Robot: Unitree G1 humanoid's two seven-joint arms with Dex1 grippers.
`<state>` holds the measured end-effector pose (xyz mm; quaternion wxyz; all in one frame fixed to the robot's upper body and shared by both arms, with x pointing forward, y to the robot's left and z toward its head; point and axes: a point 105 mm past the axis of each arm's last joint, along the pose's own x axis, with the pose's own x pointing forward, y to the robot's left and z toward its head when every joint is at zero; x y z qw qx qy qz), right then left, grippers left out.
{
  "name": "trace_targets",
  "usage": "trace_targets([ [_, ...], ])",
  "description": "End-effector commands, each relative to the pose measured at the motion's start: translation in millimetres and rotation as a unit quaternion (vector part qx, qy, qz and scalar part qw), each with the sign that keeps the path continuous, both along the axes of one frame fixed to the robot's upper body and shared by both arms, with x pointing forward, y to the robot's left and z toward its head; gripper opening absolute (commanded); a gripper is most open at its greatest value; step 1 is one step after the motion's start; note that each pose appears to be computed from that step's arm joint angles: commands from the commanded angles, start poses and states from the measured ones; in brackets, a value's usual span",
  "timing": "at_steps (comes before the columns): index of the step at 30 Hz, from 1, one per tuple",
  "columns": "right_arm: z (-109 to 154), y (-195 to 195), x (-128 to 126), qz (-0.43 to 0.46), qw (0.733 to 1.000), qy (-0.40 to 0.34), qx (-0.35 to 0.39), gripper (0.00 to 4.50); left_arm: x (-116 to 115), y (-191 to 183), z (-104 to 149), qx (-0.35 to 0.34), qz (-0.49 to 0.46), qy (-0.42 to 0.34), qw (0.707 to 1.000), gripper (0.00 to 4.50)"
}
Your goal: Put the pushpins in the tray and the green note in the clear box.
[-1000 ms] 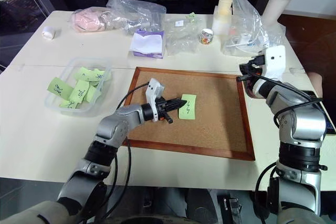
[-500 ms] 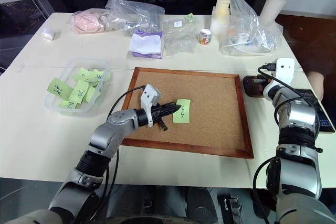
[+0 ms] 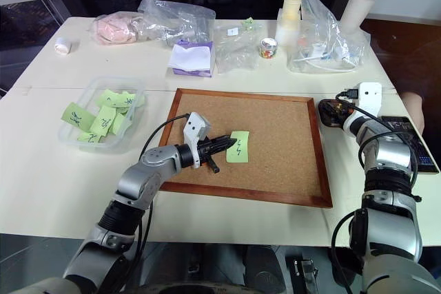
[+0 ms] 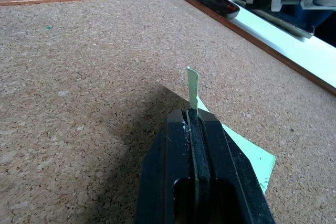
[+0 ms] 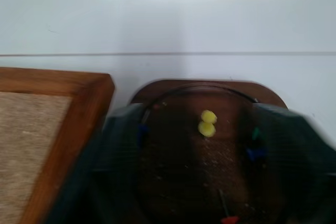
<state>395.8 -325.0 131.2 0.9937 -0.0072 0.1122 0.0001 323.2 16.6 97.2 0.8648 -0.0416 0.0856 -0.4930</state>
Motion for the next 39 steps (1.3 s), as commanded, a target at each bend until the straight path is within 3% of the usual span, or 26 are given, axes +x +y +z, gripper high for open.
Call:
trace_targets([
  [1,41.3,2.4,-2.1,0.011,0.998,-0.057,-0.011,4.45,-0.9,-2.6,4.5,-0.006,-0.003,-0.012,1.000,0.00],
  [7,66.3,39.6,-16.0,0.071,0.994,-0.081,-0.007,4.45,3.3,-4.9,1.7,0.001,0.011,-0.019,1.000,0.00],
  [14,59.9,116.1,-46.3,0.220,0.973,-0.065,-0.032,4.45,16.1,-2.5,-8.0,0.037,0.047,-0.037,0.998,0.00],
  [17,61.3,127.7,-51.0,0.233,0.969,-0.070,-0.028,4.50,20.9,0.5,-1.8,0.026,0.056,-0.041,0.997,1.03],
  [24,54.4,139.8,-57.4,0.249,0.966,-0.061,-0.032,4.50,22.2,13.5,29.9,-0.055,0.063,-0.021,0.996,4.46],
  [28,53.8,142.3,-56.2,0.251,0.966,-0.060,-0.028,4.50,21.4,13.8,29.8,-0.076,0.065,0.017,0.995,4.46],
  [32,56.9,147.0,-54.8,0.259,0.964,-0.060,-0.019,4.50,24.0,10.8,15.2,-0.053,0.070,0.039,0.995,4.46],
  [39,29.4,173.1,-82.1,0.335,0.942,0.003,-0.021,4.50,17.2,-0.4,9.3,-0.040,0.035,0.083,0.995,4.46],
])
